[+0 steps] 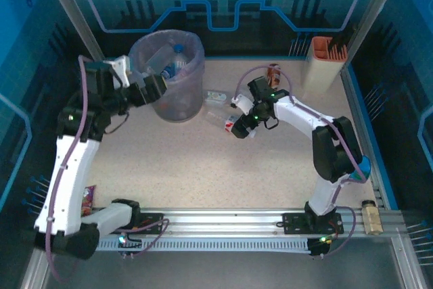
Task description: Put the plastic bottles in the bin
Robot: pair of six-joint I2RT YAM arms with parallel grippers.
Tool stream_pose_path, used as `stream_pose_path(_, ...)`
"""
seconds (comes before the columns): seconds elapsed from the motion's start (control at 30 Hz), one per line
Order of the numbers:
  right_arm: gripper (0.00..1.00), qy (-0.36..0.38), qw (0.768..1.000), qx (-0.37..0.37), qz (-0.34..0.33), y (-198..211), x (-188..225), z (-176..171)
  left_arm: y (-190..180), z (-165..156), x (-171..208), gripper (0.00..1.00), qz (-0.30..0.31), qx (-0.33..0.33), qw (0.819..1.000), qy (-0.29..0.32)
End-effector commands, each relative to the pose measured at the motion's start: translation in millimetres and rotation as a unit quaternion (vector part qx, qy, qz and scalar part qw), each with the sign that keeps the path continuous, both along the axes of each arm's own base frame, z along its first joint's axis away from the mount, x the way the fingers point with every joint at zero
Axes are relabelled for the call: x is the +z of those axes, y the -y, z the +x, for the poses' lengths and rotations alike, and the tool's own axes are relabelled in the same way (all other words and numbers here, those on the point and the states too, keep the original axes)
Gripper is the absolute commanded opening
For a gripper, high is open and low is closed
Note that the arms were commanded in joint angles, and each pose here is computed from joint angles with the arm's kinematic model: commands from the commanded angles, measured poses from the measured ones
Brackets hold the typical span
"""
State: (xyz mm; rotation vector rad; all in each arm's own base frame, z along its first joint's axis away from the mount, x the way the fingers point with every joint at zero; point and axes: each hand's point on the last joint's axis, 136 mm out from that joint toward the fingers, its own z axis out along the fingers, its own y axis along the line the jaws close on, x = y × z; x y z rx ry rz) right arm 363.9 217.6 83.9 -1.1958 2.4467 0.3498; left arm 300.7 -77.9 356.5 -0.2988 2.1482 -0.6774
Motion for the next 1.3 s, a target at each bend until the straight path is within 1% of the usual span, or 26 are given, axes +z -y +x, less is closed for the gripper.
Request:
stream_pose_path(0.0,1.0,0.013,0.999,0.029,-0.038,2,-13,7,8,-17,-17,0.99,-0.097,0.012,0.995,-0.004)
stream_pose_path(0.13,0.99,0.01,0.999,0.032,-0.04,-8,-28,18,1,-23,-67,0.98,-0.146,0.055,0.987,-0.048)
stream_pose_path(0.2,0.99,0.002,0.998,0.046,-0.039,-17,-34,15,5,-23,-80,0.99,-0.175,0.055,0.981,-0.062)
stream_pose_path(0.23,0.98,-0.002,0.998,0.051,-0.039,-20,-36,13,7,-22,-83,0.99,-0.189,0.055,0.978,-0.064)
stream_pose_path(0.4,0.81,-0.016,0.998,0.055,-0.024,-29,-39,3,6,-17,-108,0.97,-0.252,0.09,0.961,-0.07)
stream_pose_path(0.53,0.67,-0.021,0.998,0.049,-0.017,-29,-36,-4,4,-12,-128,0.96,-0.277,0.112,0.951,-0.083)
stream_pose_path(0.57,0.64,-0.021,0.999,0.048,-0.015,-28,-32,-5,6,-10,-131,0.96,-0.286,0.114,0.947,-0.087)
stream_pose_path(0.63,0.56,-0.023,0.999,0.045,-0.008,-26,-23,-12,16,-6,-137,0.96,-0.316,0.095,0.939,-0.098)
stream_pose_path(0.67,0.54,-0.023,0.999,0.044,-0.003,-26,-19,-16,19,-5,-140,0.96,-0.327,0.09,0.935,-0.102)
stream_pose_path(0.8,0.53,-0.038,0.999,0.032,0.013,-20,3,-39,35,-4,-151,0.96,-0.346,0.083,0.928,-0.109)
stream_pose_path(0.87,0.53,-0.043,0.999,0.019,0.027,-18,15,-50,45,-3,-155,0.99,-0.348,0.079,0.928,-0.111)
stream_pose_path(0.97,0.54,-0.059,0.996,-0.013,0.073,-23,36,-70,66,1,-163,0.99,-0.359,0.063,0.924,-0.115)
stream_pose_path(1.07,0.55,-0.092,0.986,-0.046,0.128,-34,51,-89,87,6,-172,0.99,-0.37,0.051,0.919,-0.125)
stream_pose_path(1.2,0.57,-0.104,0.979,-0.045,0.168,-49,63,-112,131,13,-168,0.99,-0.364,0.001,0.921,-0.138)
stream_pose_path(1.27,0.57,-0.11,0.975,-0.04,0.191,-56,71,-119,147,17,-166,0.99,-0.361,-0.008,0.923,-0.136)
